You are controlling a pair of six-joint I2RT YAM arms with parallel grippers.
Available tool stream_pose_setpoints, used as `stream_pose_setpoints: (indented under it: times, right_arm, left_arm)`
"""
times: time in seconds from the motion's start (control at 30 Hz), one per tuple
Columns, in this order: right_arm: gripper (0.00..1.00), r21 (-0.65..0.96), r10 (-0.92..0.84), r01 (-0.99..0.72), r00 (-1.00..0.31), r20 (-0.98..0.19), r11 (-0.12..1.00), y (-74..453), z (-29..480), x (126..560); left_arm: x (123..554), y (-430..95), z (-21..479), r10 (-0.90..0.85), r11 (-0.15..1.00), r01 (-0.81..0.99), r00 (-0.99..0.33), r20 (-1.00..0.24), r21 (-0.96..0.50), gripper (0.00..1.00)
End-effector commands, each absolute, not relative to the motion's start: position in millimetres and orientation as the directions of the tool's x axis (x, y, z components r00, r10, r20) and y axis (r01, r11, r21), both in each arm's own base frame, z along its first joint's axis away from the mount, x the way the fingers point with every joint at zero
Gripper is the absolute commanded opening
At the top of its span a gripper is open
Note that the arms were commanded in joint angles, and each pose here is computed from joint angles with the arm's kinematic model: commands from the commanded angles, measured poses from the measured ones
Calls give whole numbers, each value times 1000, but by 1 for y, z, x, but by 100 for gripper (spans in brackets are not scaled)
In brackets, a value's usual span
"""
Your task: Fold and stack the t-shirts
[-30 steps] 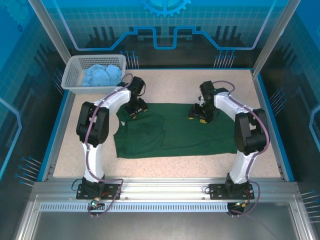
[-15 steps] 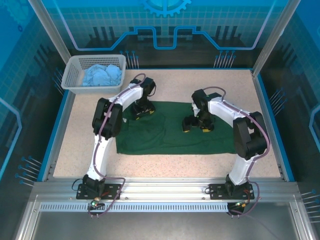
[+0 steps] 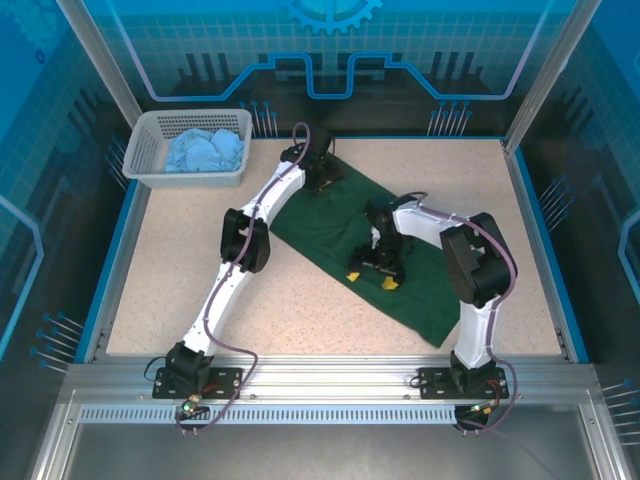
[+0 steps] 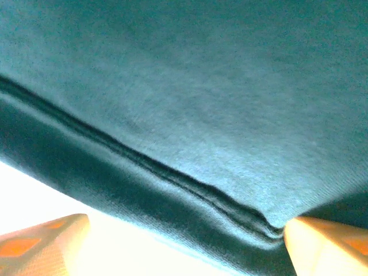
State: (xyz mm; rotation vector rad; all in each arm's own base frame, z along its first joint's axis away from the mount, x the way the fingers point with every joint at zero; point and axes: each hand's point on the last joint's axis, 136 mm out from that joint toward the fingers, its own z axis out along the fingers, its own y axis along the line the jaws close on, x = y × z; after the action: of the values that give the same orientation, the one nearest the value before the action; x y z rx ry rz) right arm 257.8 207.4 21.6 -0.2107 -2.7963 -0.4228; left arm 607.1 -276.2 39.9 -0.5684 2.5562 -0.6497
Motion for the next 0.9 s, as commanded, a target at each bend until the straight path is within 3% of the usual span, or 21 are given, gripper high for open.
stream_pose_setpoints:
  times: [0.0,0.23,0.47,0.7,0.87]
  right_arm:
    - [89,351,53,190,-929,366,917,263,3,260]
    - [90,466,122,267,-940,318,844,332,2,293]
    - [91,530,177,309,-942,285,790,372,13,314]
    - [94,615,186,271,-962,200,741,388,45,337]
    - [96,679,165,240,-971,174,694,402,73,354]
  left_arm:
    - [615,-327,19,-446,744,-162,-843,-301,-648,69]
    - [638,-354,58,-448,669,2,-797,-405,-744,76]
    - [660,-348,134,-491,639,133,-688,-535,-757,86]
    - [673,-286,238,-606,574,131,-595,-527,-808,98]
    - [666,-232,316,-655,566,142,-522,-547,-812,99]
